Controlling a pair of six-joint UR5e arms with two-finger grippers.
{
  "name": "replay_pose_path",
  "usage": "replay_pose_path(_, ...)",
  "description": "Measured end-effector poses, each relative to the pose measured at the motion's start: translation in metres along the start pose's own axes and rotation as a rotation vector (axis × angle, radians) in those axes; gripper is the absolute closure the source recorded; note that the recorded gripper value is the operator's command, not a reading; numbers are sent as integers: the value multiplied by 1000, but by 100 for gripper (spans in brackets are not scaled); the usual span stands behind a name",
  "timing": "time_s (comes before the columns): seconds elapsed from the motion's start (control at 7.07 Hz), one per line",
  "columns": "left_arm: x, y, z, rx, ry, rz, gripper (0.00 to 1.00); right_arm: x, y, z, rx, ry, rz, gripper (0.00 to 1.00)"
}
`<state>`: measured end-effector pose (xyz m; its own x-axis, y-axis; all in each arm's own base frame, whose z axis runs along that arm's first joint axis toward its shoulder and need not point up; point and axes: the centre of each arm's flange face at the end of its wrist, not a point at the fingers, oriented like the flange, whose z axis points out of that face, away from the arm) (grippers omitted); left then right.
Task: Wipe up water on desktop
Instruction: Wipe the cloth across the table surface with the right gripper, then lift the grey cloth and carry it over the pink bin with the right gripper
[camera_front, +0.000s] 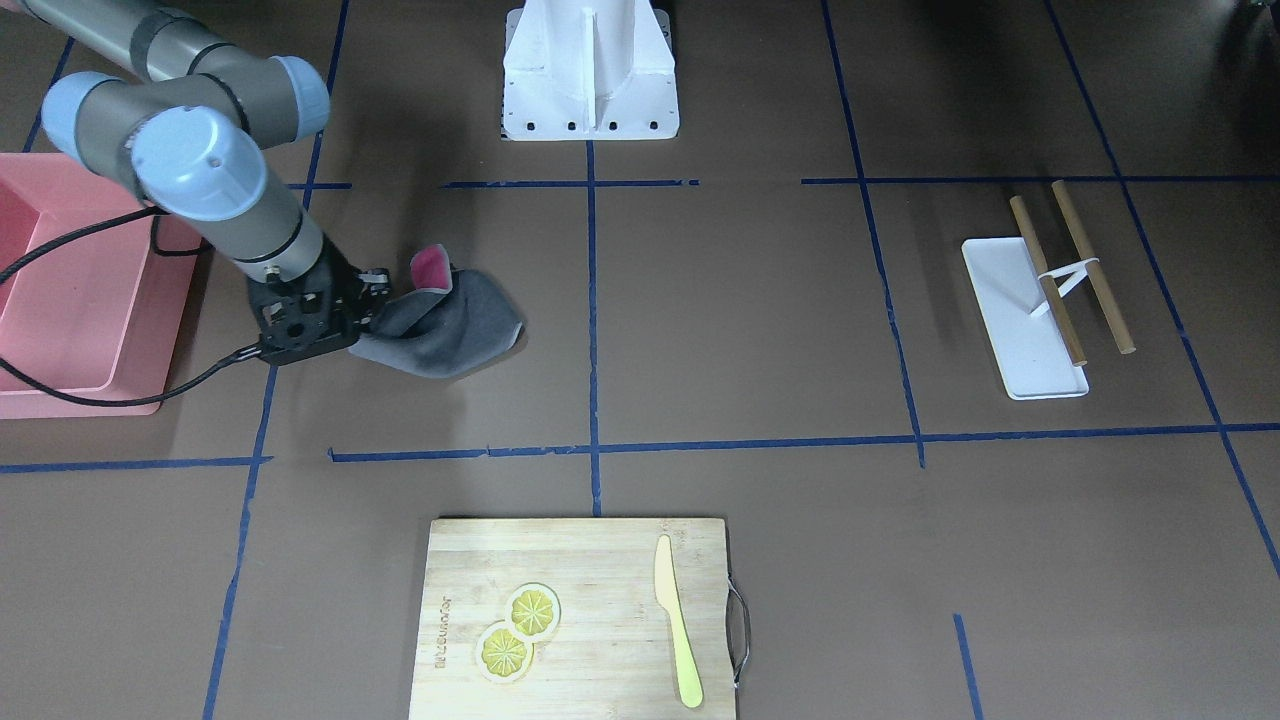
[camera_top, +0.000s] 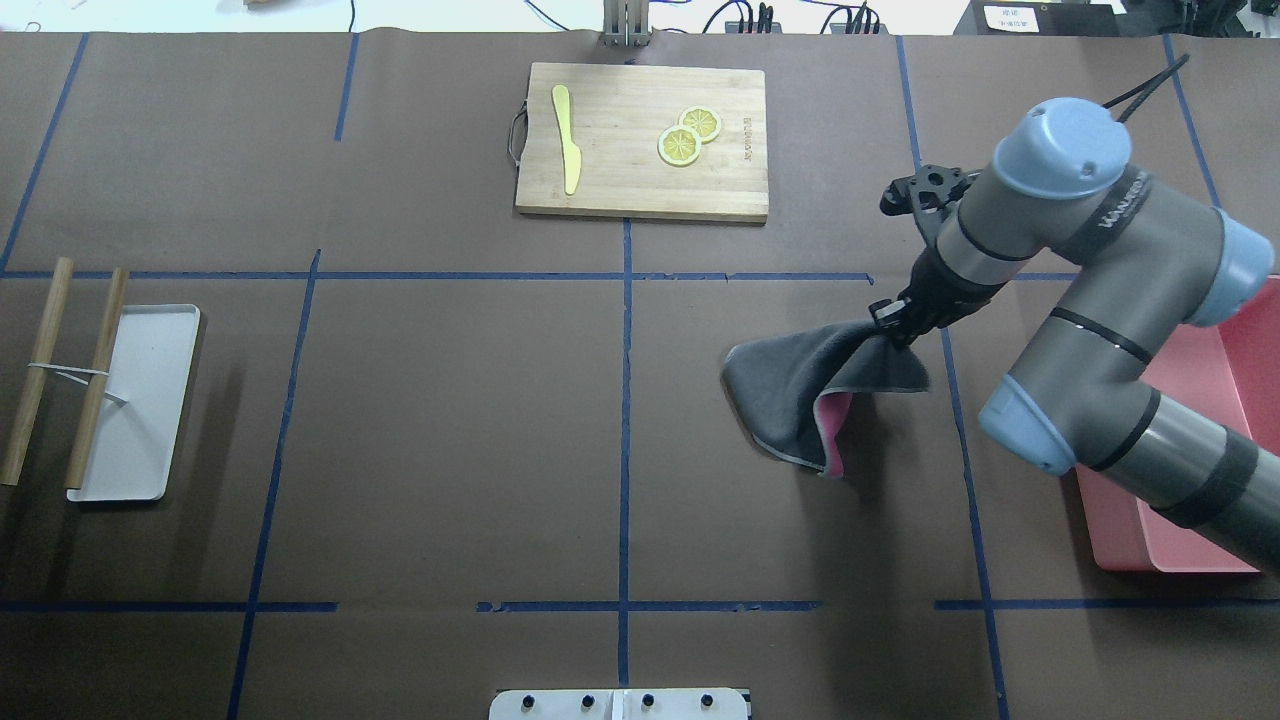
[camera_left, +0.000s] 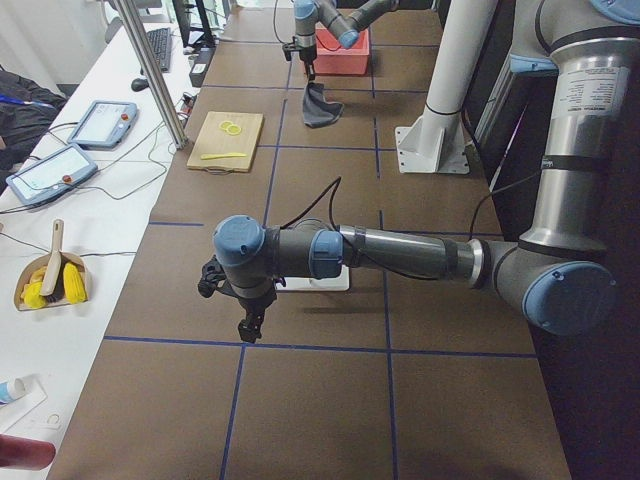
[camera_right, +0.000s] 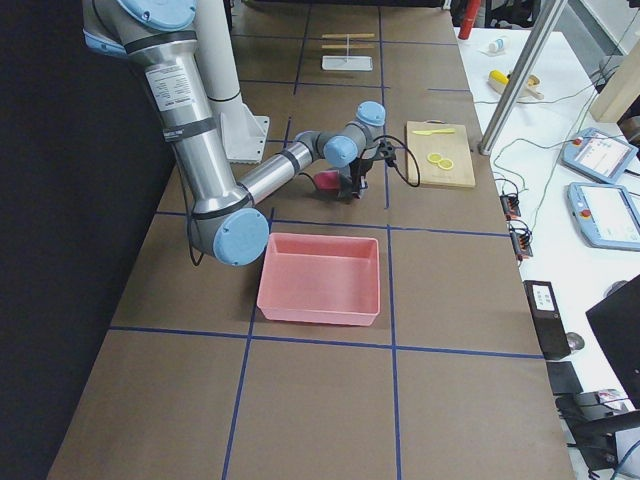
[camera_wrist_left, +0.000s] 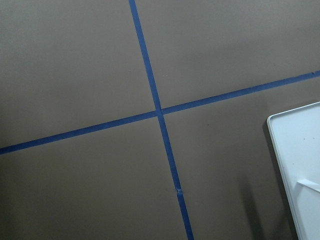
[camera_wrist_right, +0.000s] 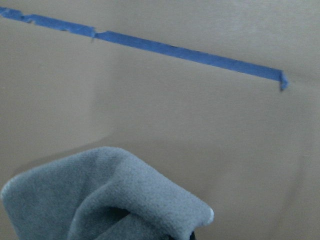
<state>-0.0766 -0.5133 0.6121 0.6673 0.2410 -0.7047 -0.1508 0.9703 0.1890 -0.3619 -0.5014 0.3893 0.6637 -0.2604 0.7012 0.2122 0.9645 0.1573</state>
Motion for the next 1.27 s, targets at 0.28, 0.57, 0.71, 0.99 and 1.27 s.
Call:
replay_pose_path(0.28, -2, 1, 1, 0, 2, 1, 0, 34, 1, -4, 0, 22, -7, 100)
replay_pose_path(0.57, -2, 1, 0, 1, 2, 2, 0, 24, 6, 1, -13, 11, -17, 99)
replay_pose_path(0.71, -1, 0, 0, 2, 1, 2, 0, 1, 16, 10, -34, -9, -26, 99)
replay_pose_path(0.99, -1, -3, -2, 5, -2, 5, 0, -63, 51, 21, -76, -64, -27, 98)
replay_pose_path(1.27, 0, -5, -4, 8, -3, 6, 0, -125, 94, 25, -117, -115, -1, 98)
